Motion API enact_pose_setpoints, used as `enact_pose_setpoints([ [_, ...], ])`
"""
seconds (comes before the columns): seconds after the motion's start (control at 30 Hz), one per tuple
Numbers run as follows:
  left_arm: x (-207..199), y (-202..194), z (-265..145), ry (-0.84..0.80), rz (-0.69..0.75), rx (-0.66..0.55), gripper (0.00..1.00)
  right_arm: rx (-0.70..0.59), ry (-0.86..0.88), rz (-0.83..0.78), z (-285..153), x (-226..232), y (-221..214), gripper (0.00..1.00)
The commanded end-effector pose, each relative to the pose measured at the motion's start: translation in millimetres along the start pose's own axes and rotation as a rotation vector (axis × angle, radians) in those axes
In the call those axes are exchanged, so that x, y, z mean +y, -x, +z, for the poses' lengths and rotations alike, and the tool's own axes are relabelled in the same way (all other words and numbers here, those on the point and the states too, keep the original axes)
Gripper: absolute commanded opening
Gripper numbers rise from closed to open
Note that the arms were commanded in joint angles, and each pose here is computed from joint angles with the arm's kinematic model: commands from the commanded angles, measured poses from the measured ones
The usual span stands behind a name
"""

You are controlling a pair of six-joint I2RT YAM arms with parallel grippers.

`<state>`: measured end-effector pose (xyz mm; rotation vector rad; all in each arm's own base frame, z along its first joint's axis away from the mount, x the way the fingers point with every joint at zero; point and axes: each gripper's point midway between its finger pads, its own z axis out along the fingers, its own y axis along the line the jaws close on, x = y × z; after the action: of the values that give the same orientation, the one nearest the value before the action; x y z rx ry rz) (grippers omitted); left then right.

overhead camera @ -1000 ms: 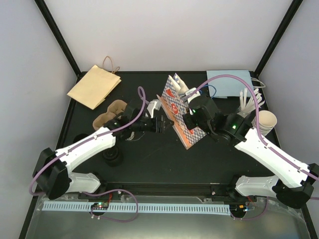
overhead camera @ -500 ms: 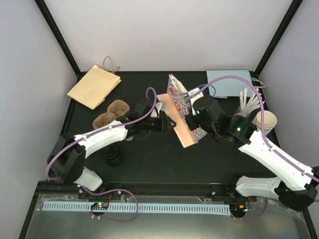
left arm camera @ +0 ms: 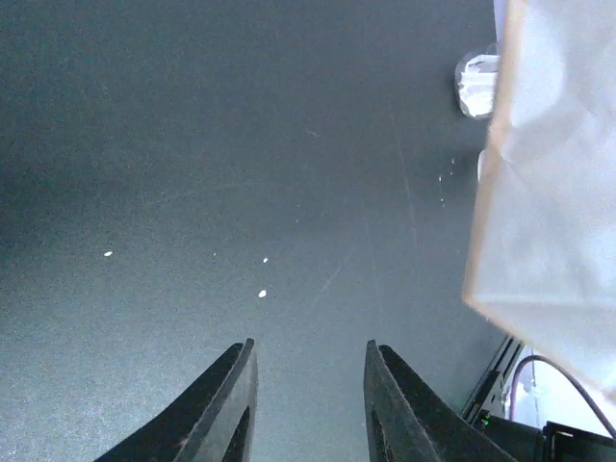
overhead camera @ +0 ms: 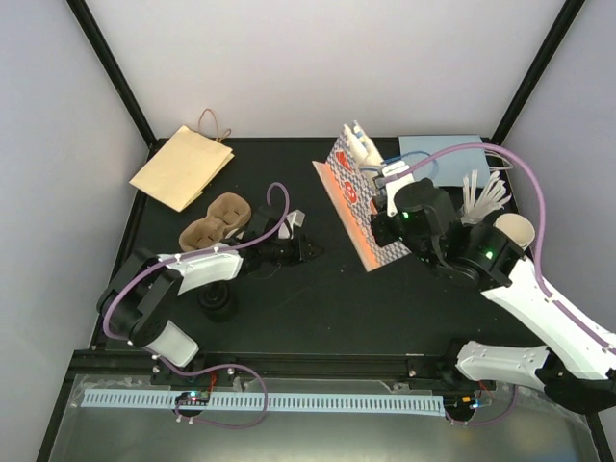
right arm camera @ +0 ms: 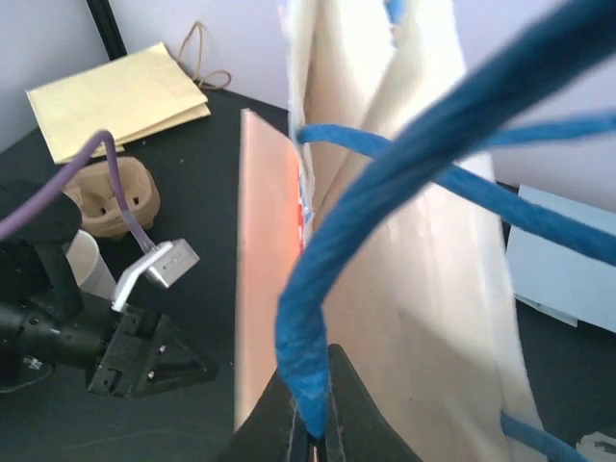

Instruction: Pack the takeout coffee

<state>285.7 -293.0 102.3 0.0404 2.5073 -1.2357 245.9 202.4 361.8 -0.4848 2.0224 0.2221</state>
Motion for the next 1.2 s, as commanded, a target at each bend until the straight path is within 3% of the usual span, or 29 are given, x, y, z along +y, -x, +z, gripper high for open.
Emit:
enact_pose_setpoints([
  [0.0, -8.9, 4.0, 3.2, -0.074, 0.008, -0.007, 0.31, -0.07, 0.009, 0.059, -19.6, -7.0, 19.9, 0.01],
  [0.1, -22.6, 2.7, -0.6, -0.156, 0.031, 0.0, 0.33, -0.056, 0.009, 0.053, -17.1, -6.1, 17.6, 0.01],
  [0.23, -47.5, 7.1, -21.1, -0.272, 0.093, -0.08, 0.47, -0.025, -0.03, 0.047, -7.4, -8.6, 10.7, 0.01],
  [0.7, -77.0, 4.9, -56.9, -0.307, 0.193, -0.141, 0.69, 0.006, -0.042, 0.03, 11.6, -4.0, -4.3, 0.01],
  [1.17, -101.4, 7.2, -51.4, -0.336, 0.232, -0.098, 0.82, 0.037, -0.027, 0.019, 23.8, 2.7, -16.6, 0.01],
])
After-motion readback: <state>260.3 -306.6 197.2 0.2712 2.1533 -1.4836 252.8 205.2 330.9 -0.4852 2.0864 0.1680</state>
